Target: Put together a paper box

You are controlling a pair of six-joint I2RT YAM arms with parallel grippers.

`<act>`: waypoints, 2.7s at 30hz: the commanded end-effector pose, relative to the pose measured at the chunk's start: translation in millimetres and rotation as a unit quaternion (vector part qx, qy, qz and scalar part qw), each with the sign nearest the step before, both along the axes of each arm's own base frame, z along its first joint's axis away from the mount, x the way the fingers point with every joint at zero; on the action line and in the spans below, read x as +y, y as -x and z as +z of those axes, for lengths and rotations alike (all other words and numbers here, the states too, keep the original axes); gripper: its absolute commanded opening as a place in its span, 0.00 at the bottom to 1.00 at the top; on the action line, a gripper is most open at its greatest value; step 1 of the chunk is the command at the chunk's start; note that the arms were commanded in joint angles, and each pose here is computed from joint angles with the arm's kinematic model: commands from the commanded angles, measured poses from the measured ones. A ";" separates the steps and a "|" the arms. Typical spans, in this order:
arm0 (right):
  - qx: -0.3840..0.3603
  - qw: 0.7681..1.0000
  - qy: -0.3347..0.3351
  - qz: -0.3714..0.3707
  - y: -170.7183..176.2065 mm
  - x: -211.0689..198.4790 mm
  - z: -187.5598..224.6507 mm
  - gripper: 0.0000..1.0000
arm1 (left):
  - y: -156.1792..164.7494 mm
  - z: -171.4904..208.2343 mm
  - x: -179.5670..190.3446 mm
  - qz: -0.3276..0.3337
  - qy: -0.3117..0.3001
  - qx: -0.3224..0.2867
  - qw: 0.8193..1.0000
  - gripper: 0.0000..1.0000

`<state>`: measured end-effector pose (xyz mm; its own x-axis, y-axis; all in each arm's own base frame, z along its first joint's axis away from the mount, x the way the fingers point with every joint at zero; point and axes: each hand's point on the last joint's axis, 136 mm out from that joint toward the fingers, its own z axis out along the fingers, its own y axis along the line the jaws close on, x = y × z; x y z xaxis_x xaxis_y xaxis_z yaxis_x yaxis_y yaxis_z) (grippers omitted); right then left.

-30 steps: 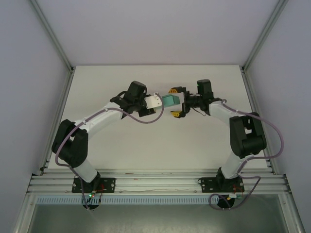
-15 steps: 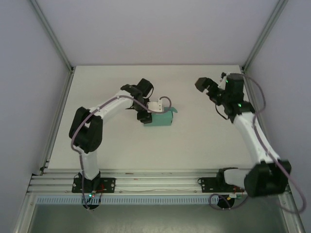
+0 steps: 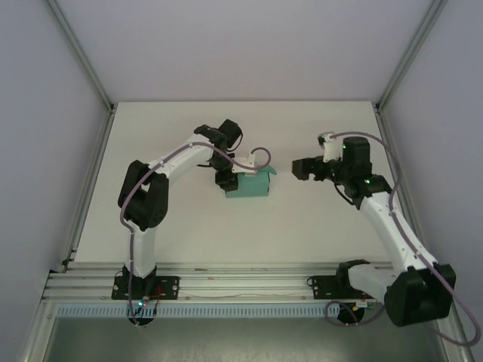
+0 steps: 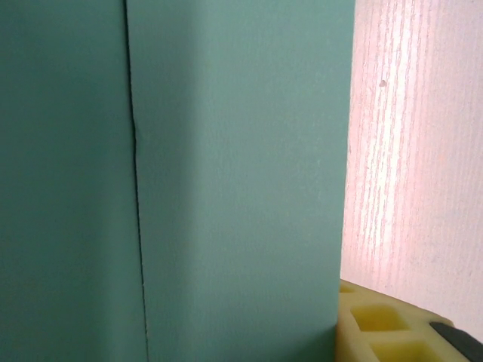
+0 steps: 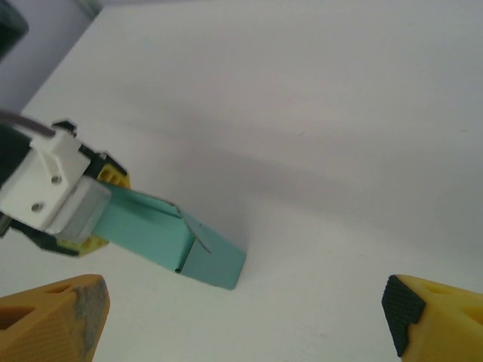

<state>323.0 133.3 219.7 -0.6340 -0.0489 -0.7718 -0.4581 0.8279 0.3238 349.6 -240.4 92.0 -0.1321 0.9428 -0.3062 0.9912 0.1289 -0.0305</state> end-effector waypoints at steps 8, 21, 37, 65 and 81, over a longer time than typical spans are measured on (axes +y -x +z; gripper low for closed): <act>0.069 0.980 0.090 0.161 -7.5 60.3 -46.8 0.74 | 9.8 -4.7 -0.3 -0.007 0.006 0.037 0.999 0.45; 0.124 0.957 0.143 0.221 -6.5 88.8 -75.7 0.34 | 6.0 -7.3 -1.6 0.007 0.006 0.036 0.999 0.44; 0.128 0.971 0.141 0.146 -32.7 89.3 -76.6 0.08 | 3.9 -9.1 -0.8 0.014 0.001 0.032 0.999 0.44; 0.044 0.993 0.085 -0.064 -16.3 90.3 -110.8 0.00 | -10.3 -8.0 -11.7 0.060 0.008 0.035 0.998 0.44; 0.084 0.986 0.096 -0.111 13.5 65.2 -171.1 0.00 | -14.8 -2.4 -13.2 0.081 0.013 0.028 0.996 0.62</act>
